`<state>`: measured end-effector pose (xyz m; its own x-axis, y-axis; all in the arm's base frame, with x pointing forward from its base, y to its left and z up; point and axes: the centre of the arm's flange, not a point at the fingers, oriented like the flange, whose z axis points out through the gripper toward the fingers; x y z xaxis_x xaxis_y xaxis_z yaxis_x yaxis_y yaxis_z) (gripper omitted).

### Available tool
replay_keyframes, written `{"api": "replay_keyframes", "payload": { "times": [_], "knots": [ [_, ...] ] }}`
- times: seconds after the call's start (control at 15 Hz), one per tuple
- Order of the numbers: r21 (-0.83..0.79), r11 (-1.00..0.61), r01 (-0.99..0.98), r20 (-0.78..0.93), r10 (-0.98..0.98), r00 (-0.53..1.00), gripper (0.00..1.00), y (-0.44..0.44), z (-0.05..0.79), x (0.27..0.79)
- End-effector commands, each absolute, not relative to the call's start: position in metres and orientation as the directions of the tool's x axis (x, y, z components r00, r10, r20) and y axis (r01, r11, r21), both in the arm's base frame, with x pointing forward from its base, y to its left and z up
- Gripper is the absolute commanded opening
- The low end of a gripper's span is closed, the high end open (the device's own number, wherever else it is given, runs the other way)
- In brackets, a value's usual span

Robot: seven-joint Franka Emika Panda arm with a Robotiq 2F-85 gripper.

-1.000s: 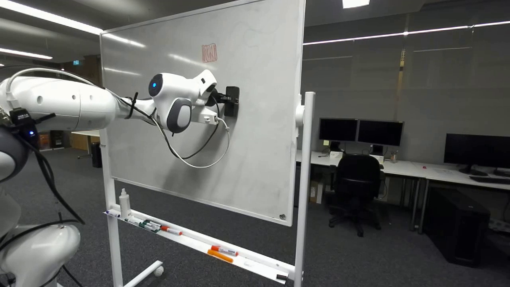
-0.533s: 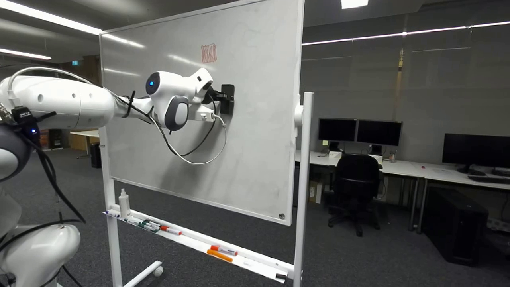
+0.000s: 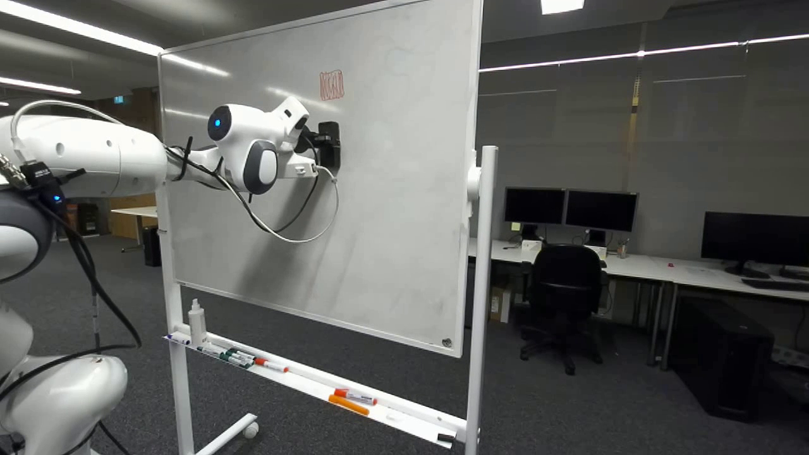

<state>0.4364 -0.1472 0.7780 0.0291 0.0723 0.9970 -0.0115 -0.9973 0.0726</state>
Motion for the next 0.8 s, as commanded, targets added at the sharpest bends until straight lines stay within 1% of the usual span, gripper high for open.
{"api": "replay_keyframes", "payload": {
  "times": [0.0,0.33,0.73],
  "knots": [
    [0.158,-0.984,0.087,0.986,0.162,0.036,0.3,-0.086,0.775,0.455],
    [0.209,-0.971,0.115,0.977,0.212,0.01,0.3,-0.065,0.783,0.449],
    [0.172,-0.984,0.053,0.985,0.173,0.014,0.3,-0.096,0.779,0.455]
  ]
}}
